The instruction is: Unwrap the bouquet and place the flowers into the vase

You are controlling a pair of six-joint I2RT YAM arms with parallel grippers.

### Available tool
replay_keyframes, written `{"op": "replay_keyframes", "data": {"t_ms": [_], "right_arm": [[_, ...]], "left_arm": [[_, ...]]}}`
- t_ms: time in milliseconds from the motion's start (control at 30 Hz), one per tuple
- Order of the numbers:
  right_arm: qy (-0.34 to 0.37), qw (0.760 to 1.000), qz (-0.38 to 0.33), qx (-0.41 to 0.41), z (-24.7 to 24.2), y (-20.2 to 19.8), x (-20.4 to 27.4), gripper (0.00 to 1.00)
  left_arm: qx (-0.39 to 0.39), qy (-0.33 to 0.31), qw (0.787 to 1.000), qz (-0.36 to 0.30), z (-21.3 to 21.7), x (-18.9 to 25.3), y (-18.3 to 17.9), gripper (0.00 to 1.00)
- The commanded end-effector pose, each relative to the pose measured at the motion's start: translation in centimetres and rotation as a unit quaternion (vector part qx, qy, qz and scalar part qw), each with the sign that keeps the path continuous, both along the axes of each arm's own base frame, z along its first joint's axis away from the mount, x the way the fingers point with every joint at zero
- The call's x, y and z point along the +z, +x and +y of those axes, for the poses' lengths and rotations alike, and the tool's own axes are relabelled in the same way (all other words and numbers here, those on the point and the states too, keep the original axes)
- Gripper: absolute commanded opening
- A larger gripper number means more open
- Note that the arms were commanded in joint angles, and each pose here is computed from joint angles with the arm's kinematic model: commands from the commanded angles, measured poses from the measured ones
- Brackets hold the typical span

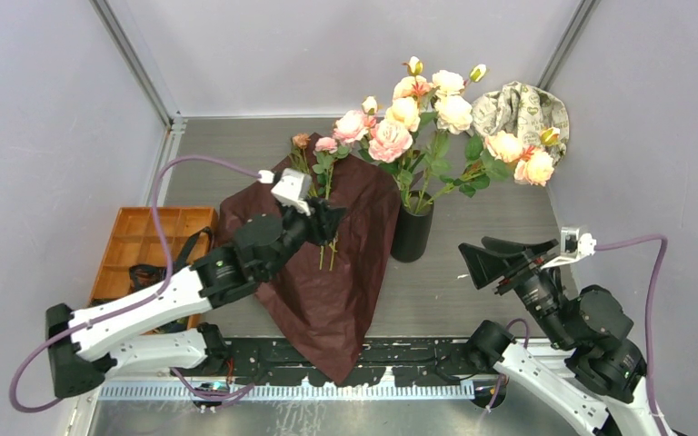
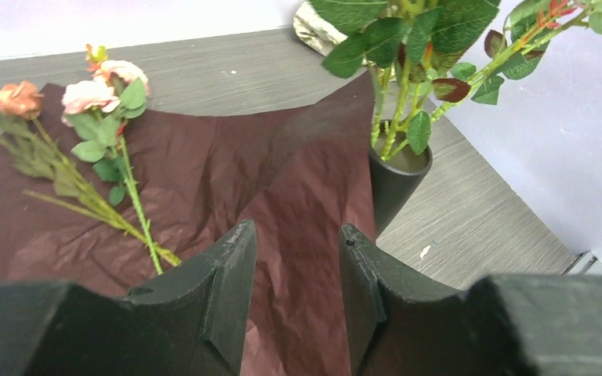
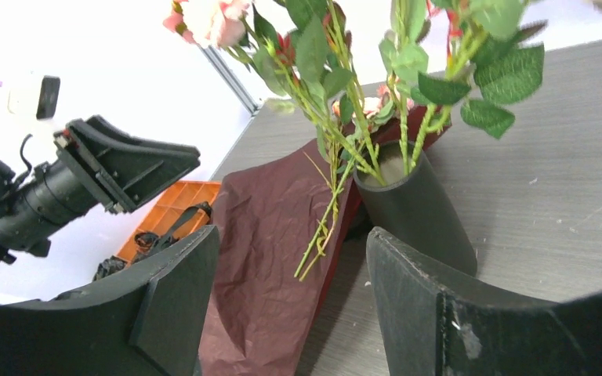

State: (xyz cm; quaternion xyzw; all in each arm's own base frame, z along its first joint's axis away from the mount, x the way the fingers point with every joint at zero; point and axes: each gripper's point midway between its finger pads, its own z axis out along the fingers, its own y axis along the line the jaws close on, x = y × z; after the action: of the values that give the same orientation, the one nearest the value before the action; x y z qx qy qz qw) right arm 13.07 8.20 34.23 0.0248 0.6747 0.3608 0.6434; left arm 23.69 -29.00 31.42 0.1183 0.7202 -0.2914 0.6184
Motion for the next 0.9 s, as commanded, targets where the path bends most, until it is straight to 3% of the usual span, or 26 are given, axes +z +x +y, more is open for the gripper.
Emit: {"op": "replay_keyframes", "data": {"t_ms": [0, 267, 400, 567, 867], "right_arm": [[0.017, 0.998, -0.058, 0.001, 0.1, 0.1, 6.1, 0.74], [-0.012, 0.996, -0.059, 0.069, 6.2, 2.7, 11.1, 0.74], [-0.055, 0.992, -0.016, 0.116, 11.7, 5.9, 11.0, 0.74], [-0.061, 0.984, -0.006, 0.169, 17.4, 7.9, 11.0, 0.74], [-0.202, 0.949, 0.0, 0.243, 29.4, 5.0, 6.9, 0.74]], "left_arm": [[0.051, -0.039, 0.998, 0.012, 4.4, 0.8, -0.9, 0.44], [0.16, -0.044, 0.986, 0.021, 13.4, 1.0, -2.4, 0.42], [0.215, -0.043, 0.975, 0.016, 17.3, 1.5, -2.9, 0.41], [0.282, -0.035, 0.959, 0.02, 20.9, 1.2, -3.2, 0.4], [0.344, -0.039, 0.938, 0.02, 24.7, 0.7, -4.0, 0.4]]}}
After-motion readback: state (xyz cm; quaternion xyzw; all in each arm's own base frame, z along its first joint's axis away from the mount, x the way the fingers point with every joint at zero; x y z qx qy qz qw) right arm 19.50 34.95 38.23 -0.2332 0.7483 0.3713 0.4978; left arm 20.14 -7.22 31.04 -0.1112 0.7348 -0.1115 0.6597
